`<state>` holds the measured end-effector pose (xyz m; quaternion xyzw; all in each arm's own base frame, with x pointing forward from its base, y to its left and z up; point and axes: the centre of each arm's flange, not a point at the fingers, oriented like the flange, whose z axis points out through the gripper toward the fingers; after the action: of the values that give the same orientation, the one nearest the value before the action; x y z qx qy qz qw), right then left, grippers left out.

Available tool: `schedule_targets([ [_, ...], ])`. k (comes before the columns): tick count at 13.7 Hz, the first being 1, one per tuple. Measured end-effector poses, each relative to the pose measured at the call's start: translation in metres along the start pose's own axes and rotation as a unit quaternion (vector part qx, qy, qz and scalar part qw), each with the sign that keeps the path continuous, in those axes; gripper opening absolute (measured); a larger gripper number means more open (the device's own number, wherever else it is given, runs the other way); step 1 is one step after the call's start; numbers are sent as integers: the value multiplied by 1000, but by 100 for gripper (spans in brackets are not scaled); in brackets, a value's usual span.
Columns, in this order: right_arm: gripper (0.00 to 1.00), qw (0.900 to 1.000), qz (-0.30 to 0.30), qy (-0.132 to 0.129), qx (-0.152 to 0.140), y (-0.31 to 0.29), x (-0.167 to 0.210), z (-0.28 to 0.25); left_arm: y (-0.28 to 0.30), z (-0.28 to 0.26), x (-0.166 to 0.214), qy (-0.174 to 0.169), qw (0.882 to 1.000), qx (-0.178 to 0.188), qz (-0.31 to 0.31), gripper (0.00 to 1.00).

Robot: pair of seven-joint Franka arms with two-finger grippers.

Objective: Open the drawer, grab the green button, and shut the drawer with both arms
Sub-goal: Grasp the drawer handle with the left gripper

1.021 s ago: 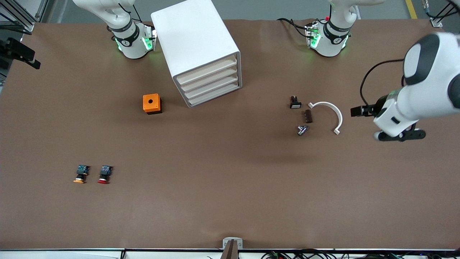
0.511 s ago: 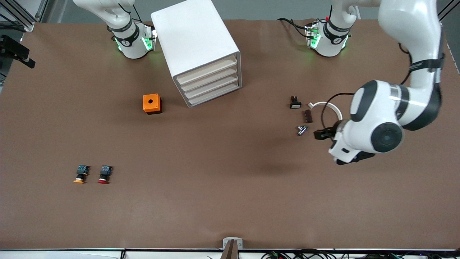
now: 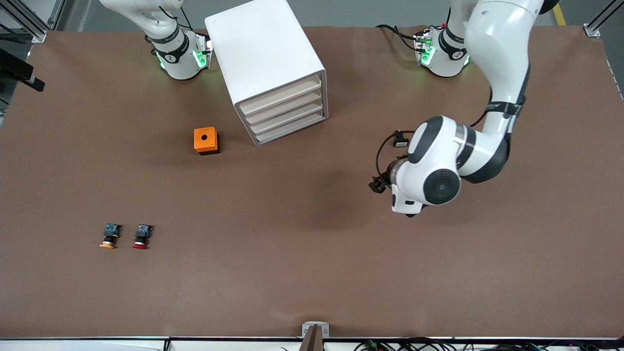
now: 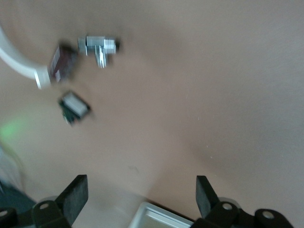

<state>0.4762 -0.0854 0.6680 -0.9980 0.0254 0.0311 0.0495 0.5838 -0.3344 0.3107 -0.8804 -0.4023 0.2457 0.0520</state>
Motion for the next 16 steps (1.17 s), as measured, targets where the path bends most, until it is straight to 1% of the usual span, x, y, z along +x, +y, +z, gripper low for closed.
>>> schedule_targets([
  [1, 100, 1000, -2, 1, -5, -1, 0, 0, 10, 19, -14, -18, 999, 5, -47, 100],
  [3, 100, 1000, -9, 3, -9, -4, 1, 0, 30, 56, -43, -51, 991, 16, -121, 100],
  [5, 100, 1000, -17, 5, -12, -4, 2, -1, 43, 91, -69, -79, 980, 36, -178, 100],
  [6, 100, 1000, -23, 8, -13, -4, 3, -1, 47, 105, -79, -102, 974, 47, -198, 100],
  [7, 100, 999, -29, 11, -14, -4, 3, -2, 51, 115, -85, -135, 965, 55, -218, 100],
  [8, 100, 999, -31, 12, -15, -3, 3, -2, 54, 123, -87, -173, 953, 62, -242, 100],
  [9, 100, 999, -32, 13, -15, -3, 3, -3, 57, 131, -85, -202, 937, 73, -274, 100],
  [10, 100, 999, -32, 13, -16, -3, 3, -3, 60, 140, -82, -220, 921, 86, -311, 98],
  [11, 100, 999, -31, 14, -17, -2, 3, -3, 62, 150, -82, -230, 903, 102, -348, 98],
  [12, 100, 999, -28, 13, -18, 1, 4, -3, 64, 161, -83, -241, 882, 120, -387, 98],
  [13, 100, 999, -24, 12, -19, 6, 5, -1, 67, 171, -86, -254, 859, 139, -421, 94],
  [14, 100, 1000, -19, 9, -19, 11, 8, 2, 69, 181, -88, -266, 838, 156, -451, 94],
  [15, 100, 1000, -14, 4, -19, 16, 13, 8, 70, 189, -90, -272, 821, 171, -473, 90],
  [16, 100, 1000, -10, -3, -20, 20, 19, 14, 71, 196, -94, -272, 808, 184, -489, 89],
])
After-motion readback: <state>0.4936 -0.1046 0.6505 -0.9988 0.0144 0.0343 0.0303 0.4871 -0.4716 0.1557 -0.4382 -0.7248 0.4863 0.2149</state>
